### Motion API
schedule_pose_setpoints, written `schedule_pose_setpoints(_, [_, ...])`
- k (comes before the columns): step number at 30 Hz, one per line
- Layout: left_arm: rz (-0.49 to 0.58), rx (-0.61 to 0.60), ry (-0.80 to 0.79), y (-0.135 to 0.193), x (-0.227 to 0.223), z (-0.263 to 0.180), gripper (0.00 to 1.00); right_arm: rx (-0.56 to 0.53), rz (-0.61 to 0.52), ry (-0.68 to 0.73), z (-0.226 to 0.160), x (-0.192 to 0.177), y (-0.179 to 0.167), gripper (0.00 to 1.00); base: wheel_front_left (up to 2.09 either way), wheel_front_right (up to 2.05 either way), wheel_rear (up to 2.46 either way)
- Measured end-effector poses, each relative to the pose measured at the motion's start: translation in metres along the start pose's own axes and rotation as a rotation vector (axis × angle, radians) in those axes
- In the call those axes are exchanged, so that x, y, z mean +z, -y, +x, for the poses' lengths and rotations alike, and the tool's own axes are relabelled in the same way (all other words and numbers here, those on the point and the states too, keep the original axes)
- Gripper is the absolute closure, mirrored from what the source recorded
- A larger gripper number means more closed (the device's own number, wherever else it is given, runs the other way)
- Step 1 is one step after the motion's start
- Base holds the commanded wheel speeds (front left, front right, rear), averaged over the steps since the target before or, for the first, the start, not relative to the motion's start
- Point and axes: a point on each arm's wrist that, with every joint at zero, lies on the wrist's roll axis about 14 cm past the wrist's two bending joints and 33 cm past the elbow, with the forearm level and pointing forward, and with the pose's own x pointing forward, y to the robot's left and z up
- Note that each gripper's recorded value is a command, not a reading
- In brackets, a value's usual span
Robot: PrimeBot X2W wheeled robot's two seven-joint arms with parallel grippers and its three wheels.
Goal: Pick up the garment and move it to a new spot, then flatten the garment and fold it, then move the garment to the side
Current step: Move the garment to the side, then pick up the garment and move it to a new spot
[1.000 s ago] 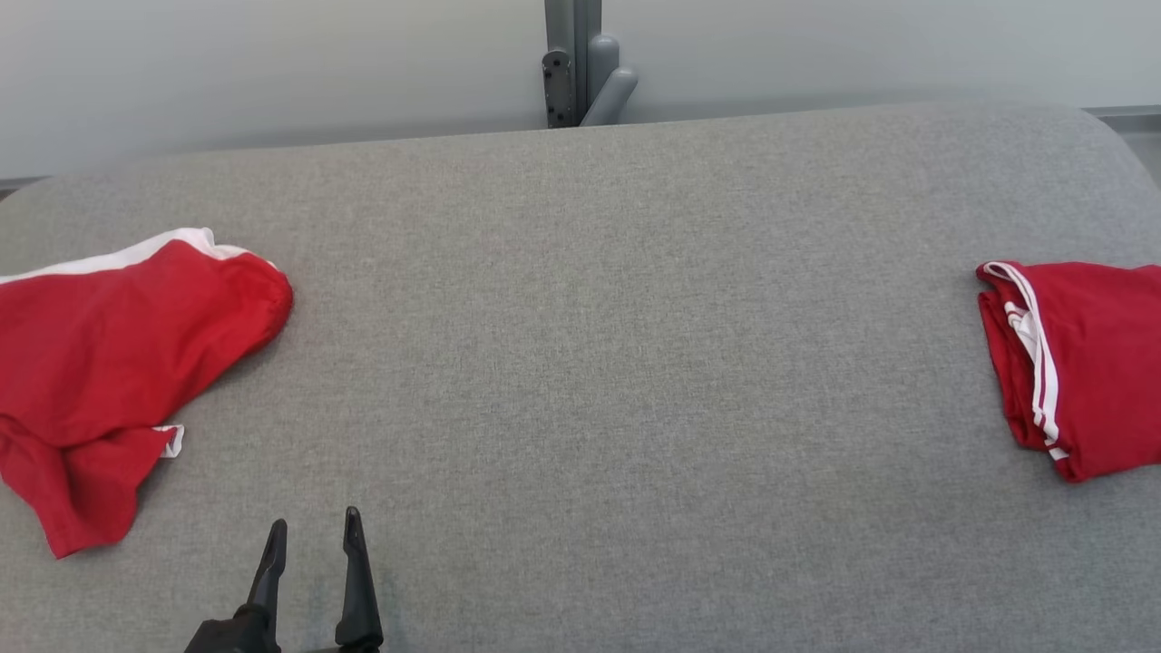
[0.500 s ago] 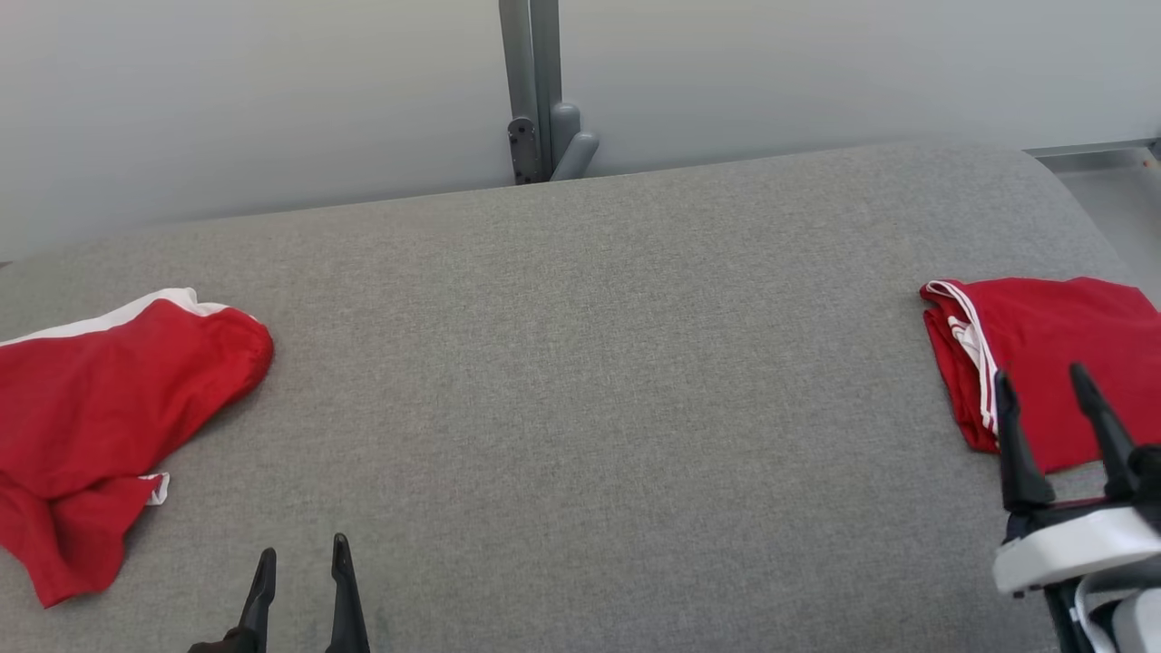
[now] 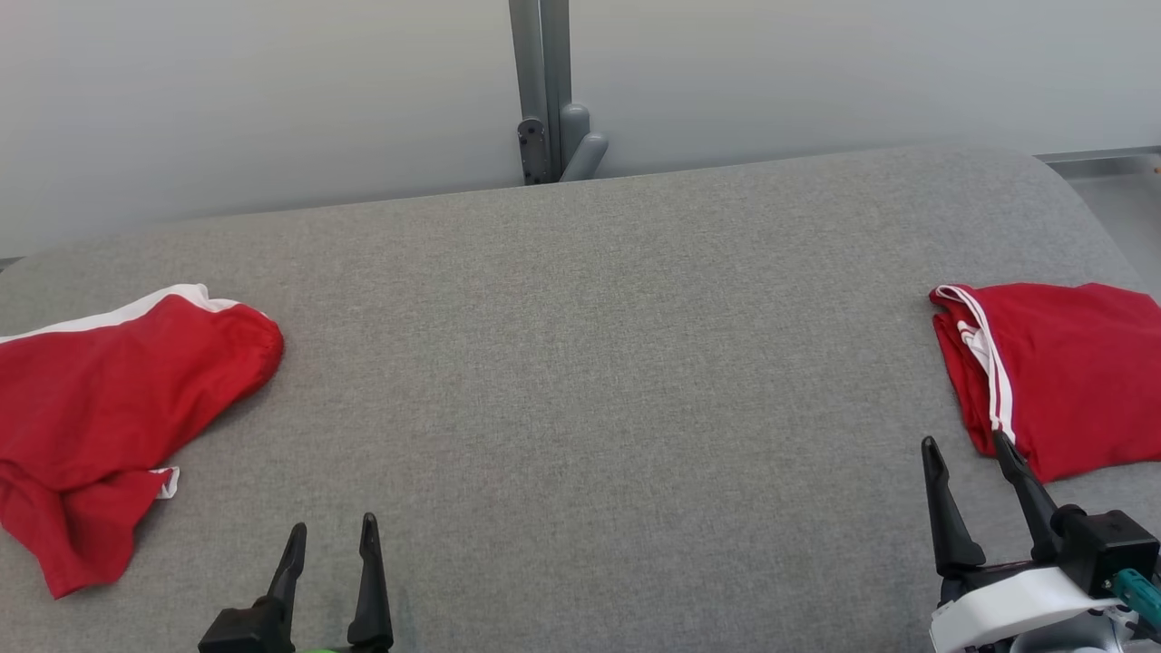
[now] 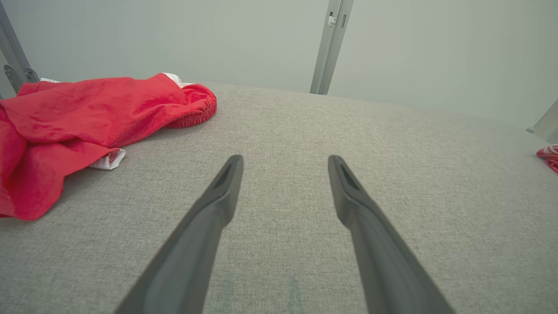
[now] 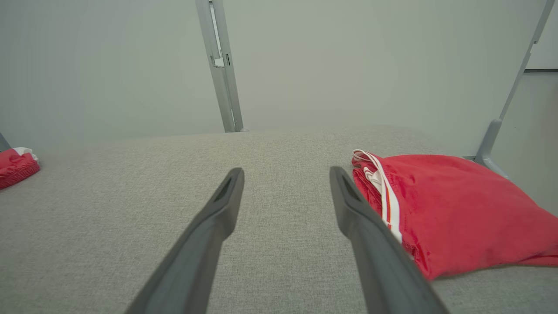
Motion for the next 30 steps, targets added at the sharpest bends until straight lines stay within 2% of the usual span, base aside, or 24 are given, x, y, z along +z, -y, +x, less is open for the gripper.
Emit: schedule_pose_setpoints(30, [-0.016, 0.075, 0.021, -0.022, 0.005, -0.012, 0.0, 0.096, 0.007, -0.06, 0.007, -0.02, -0.031, 0.0, 0.0, 0.0, 0.0])
